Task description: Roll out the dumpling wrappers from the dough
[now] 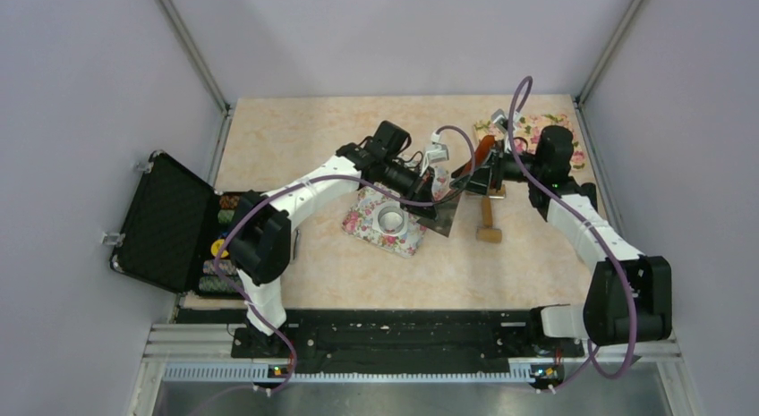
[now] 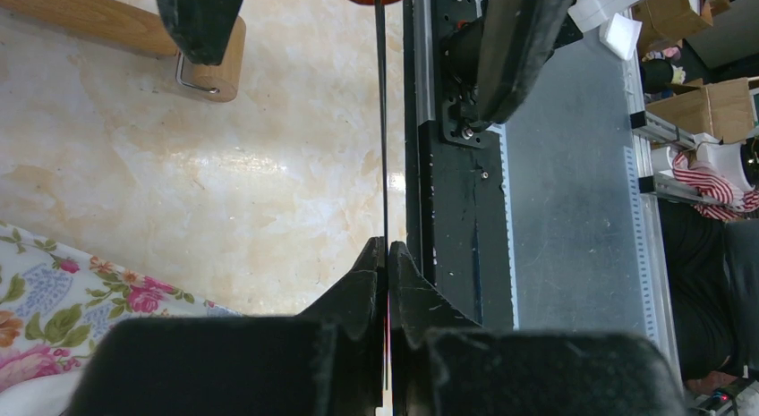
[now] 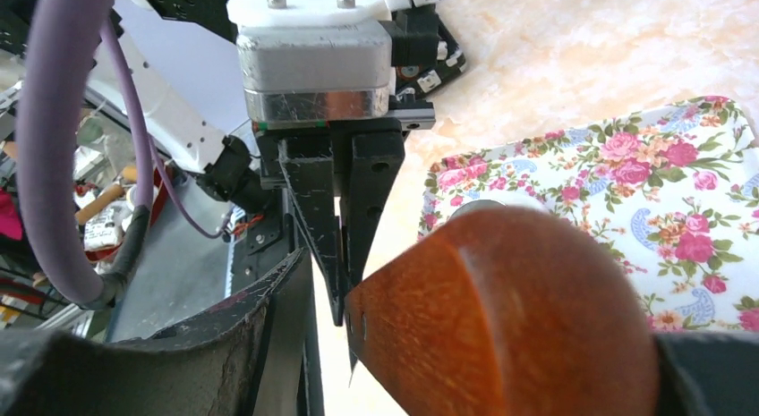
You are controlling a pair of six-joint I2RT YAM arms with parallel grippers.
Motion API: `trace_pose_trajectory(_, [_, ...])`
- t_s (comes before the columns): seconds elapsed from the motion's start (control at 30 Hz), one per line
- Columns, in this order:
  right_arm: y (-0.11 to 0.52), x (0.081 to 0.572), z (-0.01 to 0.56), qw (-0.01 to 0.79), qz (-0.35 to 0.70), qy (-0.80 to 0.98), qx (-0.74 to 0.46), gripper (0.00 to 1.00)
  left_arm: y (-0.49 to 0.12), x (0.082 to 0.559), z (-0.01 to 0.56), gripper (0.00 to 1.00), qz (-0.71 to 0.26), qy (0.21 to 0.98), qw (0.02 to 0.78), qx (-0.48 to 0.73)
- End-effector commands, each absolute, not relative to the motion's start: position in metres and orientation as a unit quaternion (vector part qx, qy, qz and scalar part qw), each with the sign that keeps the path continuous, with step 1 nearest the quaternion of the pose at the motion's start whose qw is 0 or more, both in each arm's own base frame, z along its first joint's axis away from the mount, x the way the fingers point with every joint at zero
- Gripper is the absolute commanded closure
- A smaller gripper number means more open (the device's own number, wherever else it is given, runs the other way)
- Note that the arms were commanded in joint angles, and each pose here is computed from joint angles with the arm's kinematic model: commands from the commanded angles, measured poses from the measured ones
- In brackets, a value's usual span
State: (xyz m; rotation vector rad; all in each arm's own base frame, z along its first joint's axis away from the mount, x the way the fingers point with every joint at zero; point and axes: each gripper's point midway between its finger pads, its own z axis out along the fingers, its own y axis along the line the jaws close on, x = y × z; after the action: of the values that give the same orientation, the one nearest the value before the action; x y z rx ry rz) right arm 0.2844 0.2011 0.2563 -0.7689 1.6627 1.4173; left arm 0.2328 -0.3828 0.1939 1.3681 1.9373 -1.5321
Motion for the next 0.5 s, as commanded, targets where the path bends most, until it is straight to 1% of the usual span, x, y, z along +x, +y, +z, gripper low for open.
trace_pose_trajectory(0.0, [0.2058, 0.282, 0.2897, 0.43, 0.56, 0.616, -0.349, 0.51, -0.3843, 0.2294, 0.2066, 1.0, -0.539, 0.655, 0.179, 0.499])
trace_pose_trajectory(0.07, [0.2056, 0.2822, 0.2916, 0.433, 0.56, 0.615, -0.348, 0.55, -0.3841, 0.2305, 0.2061, 1.0, -0.537, 0.656, 0.181, 0.498])
trace_pose_trajectory(0.1, [0.2059, 0.2824, 0.2924, 0.433, 0.561, 0.615, -0.347, 0.58, -0.3842, 0.2309, 0.2052, 1.0, -0.537, 0.657, 0.18, 0.498])
trace_pose_trajectory(0.13, [0.206, 0.2824, 0.2923, 0.433, 0.561, 0.614, -0.348, 0.64, -0.3841, 0.2311, 0.2052, 1.0, -0.536, 0.657, 0.181, 0.498])
trace_pose_trajectory(0.17, [0.2061, 0.2822, 0.2926, 0.433, 0.561, 0.613, -0.349, 0.76, -0.3841, 0.2313, 0.2053, 1.0, -0.535, 0.658, 0.181, 0.498])
trace_pose_trajectory(0.23, [0.206, 0.2816, 0.2907, 0.431, 0.562, 0.613, -0.351, 0.96, -0.384, 0.2315, 0.2048, 1.0, -0.534, 0.659, 0.181, 0.497])
trace_pose_trajectory(0.27, [0.206, 0.2815, 0.2897, 0.43, 0.561, 0.614, -0.352, 1.0, -0.3839, 0.2319, 0.2049, 1.0, -0.533, 0.66, 0.182, 0.497])
trace_pose_trajectory(0.43, [0.2036, 0.2823, 0.2891, 0.445, 0.536, 0.619, -0.363, 1.0, -0.384, 0.2334, 0.2061, 1.0, -0.53, 0.661, 0.186, 0.497])
trace_pose_trajectory(0.47, [0.2029, 0.2829, 0.2903, 0.451, 0.529, 0.62, -0.364, 1.0, -0.3841, 0.2344, 0.207, 0.96, -0.529, 0.662, 0.188, 0.497])
